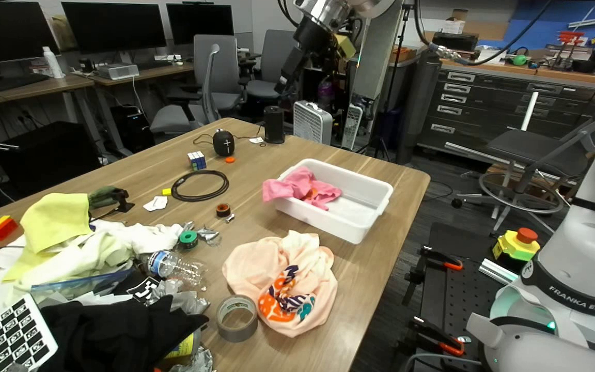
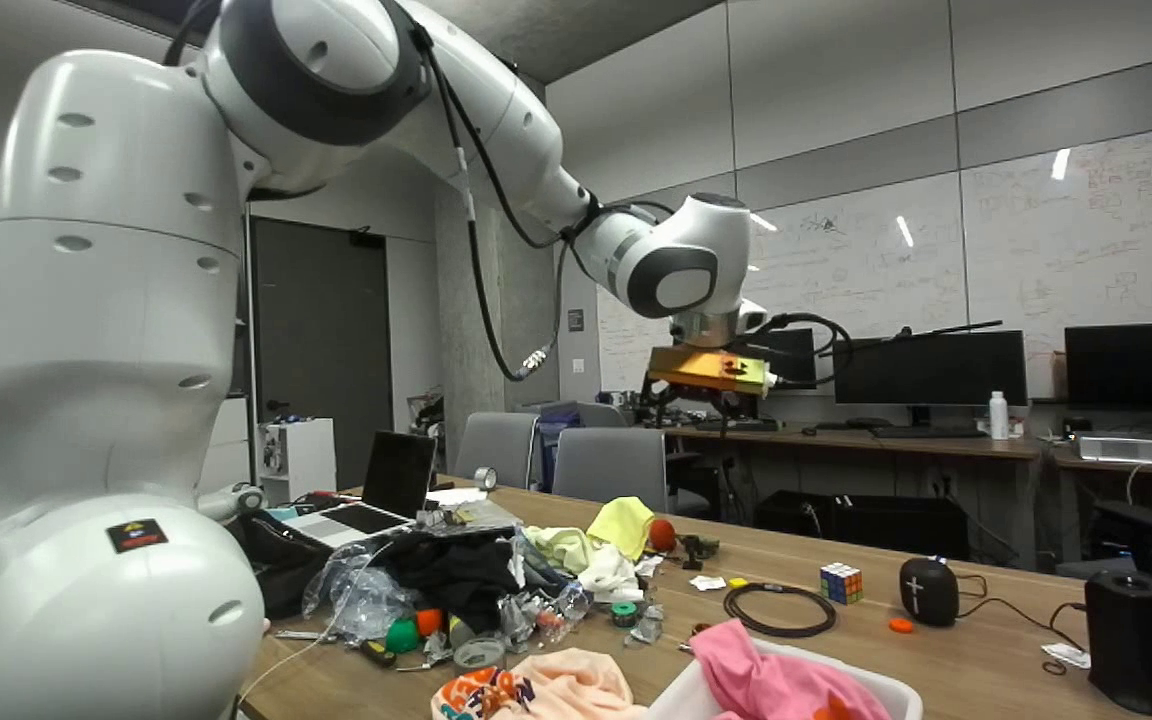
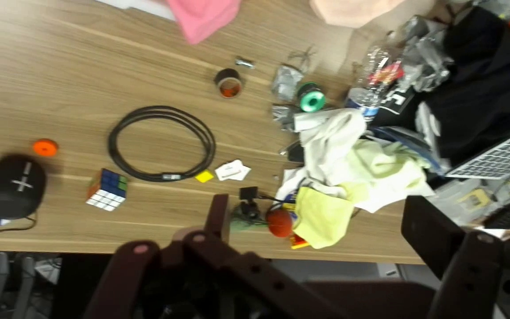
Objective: Pick the clothes from the box and put them on the table
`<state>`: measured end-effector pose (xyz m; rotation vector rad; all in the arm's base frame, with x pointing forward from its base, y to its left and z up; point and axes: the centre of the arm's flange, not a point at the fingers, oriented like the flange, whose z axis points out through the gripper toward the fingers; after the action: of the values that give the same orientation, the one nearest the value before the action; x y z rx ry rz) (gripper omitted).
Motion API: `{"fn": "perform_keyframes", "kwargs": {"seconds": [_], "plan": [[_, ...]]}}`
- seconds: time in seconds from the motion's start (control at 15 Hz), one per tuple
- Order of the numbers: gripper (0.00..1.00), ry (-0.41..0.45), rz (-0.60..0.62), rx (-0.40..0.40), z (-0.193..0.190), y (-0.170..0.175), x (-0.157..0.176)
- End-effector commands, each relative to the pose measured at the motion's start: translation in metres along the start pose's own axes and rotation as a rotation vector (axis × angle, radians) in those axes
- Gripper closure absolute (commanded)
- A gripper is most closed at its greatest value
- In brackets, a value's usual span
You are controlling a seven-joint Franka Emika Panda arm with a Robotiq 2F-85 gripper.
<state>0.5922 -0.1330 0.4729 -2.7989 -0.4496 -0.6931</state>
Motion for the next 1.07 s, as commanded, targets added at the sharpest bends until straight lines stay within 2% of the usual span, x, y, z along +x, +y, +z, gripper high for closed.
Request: {"fn": "perform_keyframes", "kwargs": {"seconds": [0.0,0.53,0.8,1.0], "plan": [[0.00,-0.042,0.069,-0.158,0.039,0.032,0.018],[0.00,-0.180,0.167,-0.365,0.122,0.081,0.000],[0.00,-0.234,0.196,-0.426,0.150,0.104,-0.017],[0.00,-0.264,0.221,-0.438,0.165,0.118,-0.031]]}}
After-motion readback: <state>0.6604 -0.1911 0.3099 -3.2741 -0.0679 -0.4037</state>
